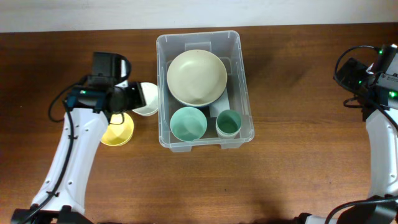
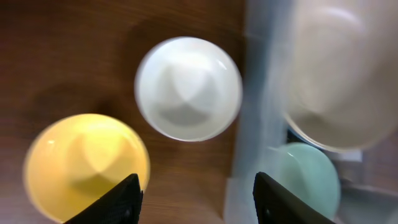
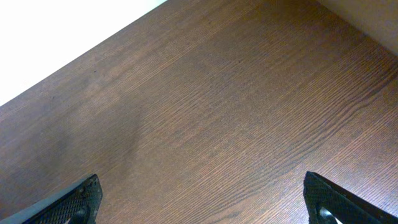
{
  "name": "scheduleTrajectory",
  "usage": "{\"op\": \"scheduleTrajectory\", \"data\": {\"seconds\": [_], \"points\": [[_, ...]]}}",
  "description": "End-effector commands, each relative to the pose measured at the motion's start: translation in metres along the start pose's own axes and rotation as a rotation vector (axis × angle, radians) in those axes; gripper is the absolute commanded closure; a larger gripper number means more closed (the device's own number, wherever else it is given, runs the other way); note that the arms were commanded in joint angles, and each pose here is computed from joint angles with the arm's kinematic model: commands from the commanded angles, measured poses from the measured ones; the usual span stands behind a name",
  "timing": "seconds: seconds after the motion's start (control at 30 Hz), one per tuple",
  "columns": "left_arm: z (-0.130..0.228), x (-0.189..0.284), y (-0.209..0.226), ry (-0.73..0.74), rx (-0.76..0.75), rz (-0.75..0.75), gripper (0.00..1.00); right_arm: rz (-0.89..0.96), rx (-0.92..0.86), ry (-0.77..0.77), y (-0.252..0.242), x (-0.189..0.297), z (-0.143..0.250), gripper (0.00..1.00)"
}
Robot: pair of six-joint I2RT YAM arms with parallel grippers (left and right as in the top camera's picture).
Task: Pack container
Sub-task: 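Open the left gripper and move it to the white bowl, then lower the left gripper and grasp the white bowl's rim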
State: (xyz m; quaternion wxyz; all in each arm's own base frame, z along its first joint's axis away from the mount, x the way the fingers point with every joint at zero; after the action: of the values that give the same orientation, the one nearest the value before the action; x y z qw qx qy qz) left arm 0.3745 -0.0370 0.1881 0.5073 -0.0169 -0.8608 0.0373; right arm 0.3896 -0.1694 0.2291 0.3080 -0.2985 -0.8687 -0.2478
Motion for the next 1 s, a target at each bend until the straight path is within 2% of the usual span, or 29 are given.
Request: {"op": "scheduleTrajectory", "data": {"seconds": [0.0,0.27,0.63,0.8,0.97], "points": [[-0.009,0.008,0.017,-0.034,0.009,-0.059,0.41,0.002,-0.004,-0.021,0.000,0.004,-0.007,0.01],[-0.001,-0.029,0.023,0.049,0.015,-0.080,0.41,0.002,-0.004,-0.020,0.000,0.004,-0.006,0.01],[0.038,-0.091,0.026,0.271,0.014,-0.091,0.41,0.002,-0.004,-0.020,0.000,0.004,-0.006,0.01],[0.042,-0.107,0.028,0.293,0.014,-0.094,0.41,0.002,-0.004,-0.021,0.000,0.004,-0.007,0.01],[0.033,-0.121,0.030,0.252,0.015,-0.101,0.41,0.002,-0.004,-0.020,0.000,0.004,-0.006,0.01]]}}
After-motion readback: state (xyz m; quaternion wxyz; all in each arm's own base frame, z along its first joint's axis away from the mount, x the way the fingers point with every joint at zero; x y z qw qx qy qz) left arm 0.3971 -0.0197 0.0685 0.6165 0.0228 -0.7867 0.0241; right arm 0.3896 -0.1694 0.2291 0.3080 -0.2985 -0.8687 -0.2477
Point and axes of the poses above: each gripper's point midway between its finger pads, its own x axis back along the fingers, its own y axis along the line the jaws close on, z = x × y, the point moved 1 cm from there along x, back along the fingers, and after that the axes turned 11 degrees about -x, right-handed, at the moved point
